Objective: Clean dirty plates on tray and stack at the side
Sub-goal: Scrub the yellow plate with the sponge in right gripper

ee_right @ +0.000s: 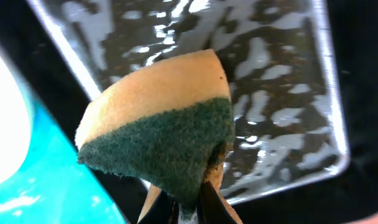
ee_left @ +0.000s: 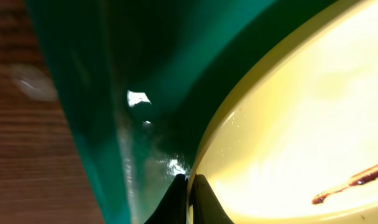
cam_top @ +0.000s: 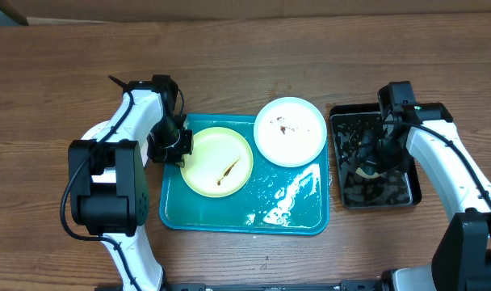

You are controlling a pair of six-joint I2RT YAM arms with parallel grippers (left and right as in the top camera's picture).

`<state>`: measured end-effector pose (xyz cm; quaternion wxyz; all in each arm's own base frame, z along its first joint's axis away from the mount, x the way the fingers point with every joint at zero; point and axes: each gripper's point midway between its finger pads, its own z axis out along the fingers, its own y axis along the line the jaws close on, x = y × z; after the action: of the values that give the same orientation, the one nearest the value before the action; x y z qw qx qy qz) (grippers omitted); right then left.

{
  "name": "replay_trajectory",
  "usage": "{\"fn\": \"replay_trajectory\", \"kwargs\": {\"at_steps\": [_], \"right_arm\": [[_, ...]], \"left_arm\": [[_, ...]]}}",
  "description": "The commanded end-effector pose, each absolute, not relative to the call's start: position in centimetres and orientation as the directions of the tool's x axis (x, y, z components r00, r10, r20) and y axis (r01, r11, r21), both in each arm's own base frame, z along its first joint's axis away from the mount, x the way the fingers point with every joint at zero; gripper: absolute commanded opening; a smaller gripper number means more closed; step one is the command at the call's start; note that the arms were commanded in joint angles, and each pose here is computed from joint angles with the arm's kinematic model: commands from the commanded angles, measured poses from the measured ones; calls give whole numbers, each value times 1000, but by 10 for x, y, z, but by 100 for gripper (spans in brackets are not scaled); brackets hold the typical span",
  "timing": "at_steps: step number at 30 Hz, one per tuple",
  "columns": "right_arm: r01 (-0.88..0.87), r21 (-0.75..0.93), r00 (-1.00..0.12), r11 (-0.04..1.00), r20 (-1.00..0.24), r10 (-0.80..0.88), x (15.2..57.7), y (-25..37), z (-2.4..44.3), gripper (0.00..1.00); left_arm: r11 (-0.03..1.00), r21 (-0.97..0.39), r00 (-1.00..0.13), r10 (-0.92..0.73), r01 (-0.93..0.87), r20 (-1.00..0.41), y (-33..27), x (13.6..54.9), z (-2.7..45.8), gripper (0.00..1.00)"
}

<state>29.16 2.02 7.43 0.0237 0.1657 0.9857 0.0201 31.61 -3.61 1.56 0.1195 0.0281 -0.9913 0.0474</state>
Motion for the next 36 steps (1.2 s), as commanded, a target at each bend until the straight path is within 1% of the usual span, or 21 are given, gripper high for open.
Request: {"fn": "replay_trajectory", "kwargs": {"at_steps": [1, 3, 5, 8, 14, 20, 24, 32, 36], "right_arm": [[188, 247, -977, 951, -56, 207, 302, 53, 91, 4], [86, 373, -991, 924, -61, 117, 302, 80, 98, 4], [18, 446, -996, 895, -71, 55, 300, 101, 104, 4], [-62, 489, -996, 870, -90, -21, 296, 128, 108, 4], [-248, 496, -969, 832, -146, -202, 278, 189, 111, 4], [-287, 484, -958, 826, -160, -239, 266, 240, 104, 4], [-330, 486, -944, 809, -151, -294, 252, 270, 92, 4], [-381, 484, -919, 788, -100, -383, 222, 307, 64, 4], [-375, 487, -918, 789, -80, -388, 215, 320, 51, 4]], "left_arm": [[981, -162, -958, -58, -107, 281, -54, 311, 17, 4], [979, -162, -949, -65, -120, 309, -56, 304, 19, 4], [981, -151, -939, -66, -123, 337, -57, 297, 21, 4], [984, -143, -929, -51, -110, 366, -61, 288, 22, 4], [994, -87, -908, -29, -72, 418, -69, 262, 7, 4], [995, -73, -897, -26, -65, 441, -79, 248, -2, 4], [996, -75, -904, -9, -46, 428, -86, 250, -4, 4], [996, -72, -910, -22, -57, 414, -88, 253, -5, 4], [996, -72, -910, -22, -57, 414, -88, 253, -5, 4]]}}
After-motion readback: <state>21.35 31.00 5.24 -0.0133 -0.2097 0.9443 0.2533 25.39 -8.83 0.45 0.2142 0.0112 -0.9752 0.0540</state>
